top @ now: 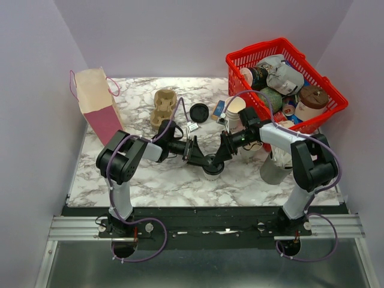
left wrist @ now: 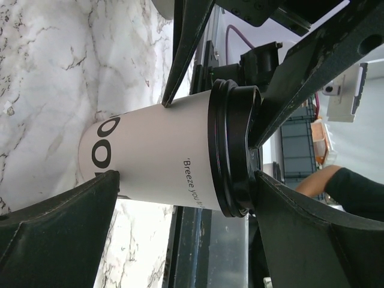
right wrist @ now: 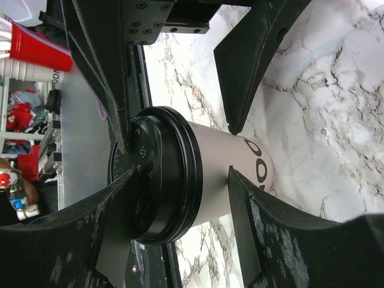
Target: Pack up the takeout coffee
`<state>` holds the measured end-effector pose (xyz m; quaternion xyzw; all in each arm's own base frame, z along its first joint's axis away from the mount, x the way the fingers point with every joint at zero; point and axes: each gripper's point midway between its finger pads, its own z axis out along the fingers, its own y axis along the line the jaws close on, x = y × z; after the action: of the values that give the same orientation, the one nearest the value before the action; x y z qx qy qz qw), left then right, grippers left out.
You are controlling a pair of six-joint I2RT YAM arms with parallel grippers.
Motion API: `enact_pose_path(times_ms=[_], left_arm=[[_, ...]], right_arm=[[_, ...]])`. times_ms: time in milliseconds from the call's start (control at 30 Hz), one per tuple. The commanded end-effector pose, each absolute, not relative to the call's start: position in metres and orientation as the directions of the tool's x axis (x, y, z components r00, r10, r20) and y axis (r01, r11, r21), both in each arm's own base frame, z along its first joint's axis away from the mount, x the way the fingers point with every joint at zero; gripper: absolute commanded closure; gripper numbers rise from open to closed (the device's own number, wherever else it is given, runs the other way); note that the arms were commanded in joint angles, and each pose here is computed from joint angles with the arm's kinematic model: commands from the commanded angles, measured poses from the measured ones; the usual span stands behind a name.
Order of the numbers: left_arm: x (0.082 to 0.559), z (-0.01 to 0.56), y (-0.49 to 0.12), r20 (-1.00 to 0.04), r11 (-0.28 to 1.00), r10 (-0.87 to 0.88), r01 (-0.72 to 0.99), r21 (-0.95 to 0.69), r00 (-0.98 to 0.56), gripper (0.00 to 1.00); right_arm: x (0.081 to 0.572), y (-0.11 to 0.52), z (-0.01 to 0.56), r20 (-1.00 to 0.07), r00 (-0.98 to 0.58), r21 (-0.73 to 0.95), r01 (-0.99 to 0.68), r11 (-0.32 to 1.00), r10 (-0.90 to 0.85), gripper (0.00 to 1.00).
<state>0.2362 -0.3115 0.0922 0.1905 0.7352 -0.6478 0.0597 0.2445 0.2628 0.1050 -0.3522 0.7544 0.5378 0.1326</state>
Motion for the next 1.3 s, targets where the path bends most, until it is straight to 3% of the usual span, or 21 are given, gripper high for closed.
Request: enact_pose_path(times_ms=[0, 467, 600, 900, 933, 967, 1267], left_arm=[[0.252, 0.050, -0.309, -0.318, 0.216, 0.127, 0.339, -0.916, -0.940, 0.04], [0.259, -0.015, -0.287, -0.234, 0.477, 0.171, 0.289, -0.830, -0.957, 0.05], [0.261, -0.008, -0.293, -0.219, 0.426, 0.152, 0.263, -0.865, -0.964, 0.05], [0.281, 0.074, -0.306, -0.398, 0.264, 0.106, 0.412, -0.872, -0.911, 0.03], [0.281, 0.078, -0.306, -0.407, 0.257, 0.105, 0.420, -0.870, -0.907, 0.02], [0.282, 0.085, -0.305, -0.418, 0.249, 0.101, 0.430, -0.868, -0.903, 0.02], [0.283, 0.115, -0.304, -0.491, 0.219, 0.108, 0.502, -0.837, -0.865, 0.01]], right_arm=[[0.247, 0.259, 0.079, -0.551, -0.721, 0.705, -0.672, 0.228, -0.421, 0.34], [0.257, 0.255, 0.061, -0.518, -0.735, 0.685, -0.663, 0.302, -0.437, 0.31], [0.253, 0.258, 0.072, -0.544, -0.727, 0.707, -0.666, 0.237, -0.419, 0.29], [0.263, 0.264, 0.122, -0.674, -0.622, 0.617, -0.770, 0.160, -0.399, 0.15], [0.266, 0.265, 0.126, -0.682, -0.613, 0.606, -0.779, 0.159, -0.399, 0.13], [0.267, 0.264, 0.129, -0.685, -0.607, 0.601, -0.783, 0.157, -0.402, 0.01], [0.290, 0.261, 0.139, -0.721, -0.533, 0.495, -0.843, 0.209, -0.443, 0.00]])
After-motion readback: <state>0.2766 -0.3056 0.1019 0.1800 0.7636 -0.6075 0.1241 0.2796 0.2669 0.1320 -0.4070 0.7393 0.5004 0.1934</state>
